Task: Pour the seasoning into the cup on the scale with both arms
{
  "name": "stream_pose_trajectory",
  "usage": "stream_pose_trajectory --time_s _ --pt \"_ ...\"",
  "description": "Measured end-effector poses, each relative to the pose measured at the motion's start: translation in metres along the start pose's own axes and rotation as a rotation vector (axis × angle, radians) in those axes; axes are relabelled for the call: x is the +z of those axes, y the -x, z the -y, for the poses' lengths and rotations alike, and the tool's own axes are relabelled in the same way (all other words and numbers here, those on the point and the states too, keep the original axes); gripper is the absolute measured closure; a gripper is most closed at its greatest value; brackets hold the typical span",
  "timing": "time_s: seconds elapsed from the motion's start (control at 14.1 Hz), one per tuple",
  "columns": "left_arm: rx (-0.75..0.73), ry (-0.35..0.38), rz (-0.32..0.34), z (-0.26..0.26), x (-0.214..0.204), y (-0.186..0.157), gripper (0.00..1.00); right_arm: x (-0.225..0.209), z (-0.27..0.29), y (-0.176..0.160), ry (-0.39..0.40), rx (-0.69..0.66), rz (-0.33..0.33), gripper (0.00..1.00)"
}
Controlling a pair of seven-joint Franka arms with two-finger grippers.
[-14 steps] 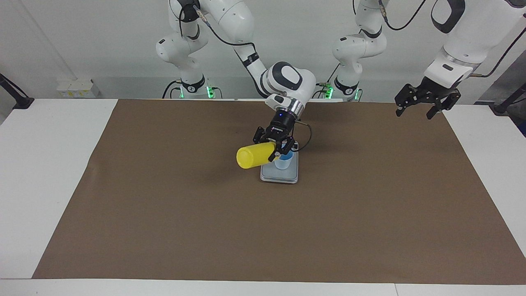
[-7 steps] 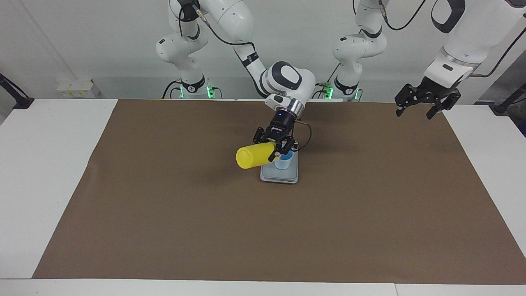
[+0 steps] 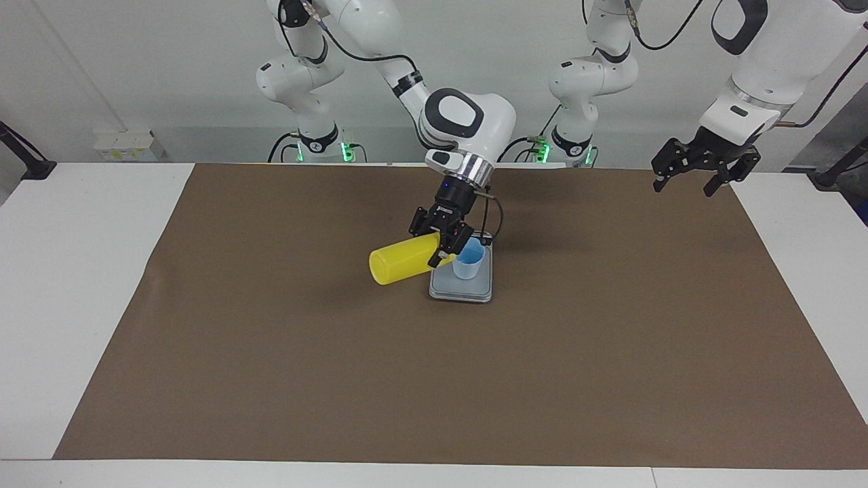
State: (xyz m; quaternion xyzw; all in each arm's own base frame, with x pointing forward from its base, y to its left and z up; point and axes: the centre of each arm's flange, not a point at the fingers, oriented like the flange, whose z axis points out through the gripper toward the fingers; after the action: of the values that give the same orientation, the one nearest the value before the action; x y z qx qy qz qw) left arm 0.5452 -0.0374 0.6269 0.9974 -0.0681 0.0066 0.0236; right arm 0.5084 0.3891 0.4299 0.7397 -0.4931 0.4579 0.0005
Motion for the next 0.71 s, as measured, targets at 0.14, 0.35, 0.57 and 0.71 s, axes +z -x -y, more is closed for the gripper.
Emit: stream_pose_trajectory --time_s 0.14,0.35,0.57,0.71 --pt "0.005 -0.001 -0.013 -0.001 -0.001 -0.001 0.00 0.010 0.002 -0.033 0.121 0.136 0.097 0.45" --pt "0.006 -0.002 -0.031 0.000 -0.002 -0.003 0.00 0.047 -0.005 -0.064 0.310 0.232 0.247 0.45" --pt "0.009 -0.010 -0.047 0.007 -0.001 -0.005 0.00 0.099 -0.018 -0.105 0.462 0.278 0.417 0.45" --pt "0.021 -0.011 -0.041 0.001 0.003 -0.006 0.00 0.136 -0.033 -0.133 0.551 0.334 0.562 0.45"
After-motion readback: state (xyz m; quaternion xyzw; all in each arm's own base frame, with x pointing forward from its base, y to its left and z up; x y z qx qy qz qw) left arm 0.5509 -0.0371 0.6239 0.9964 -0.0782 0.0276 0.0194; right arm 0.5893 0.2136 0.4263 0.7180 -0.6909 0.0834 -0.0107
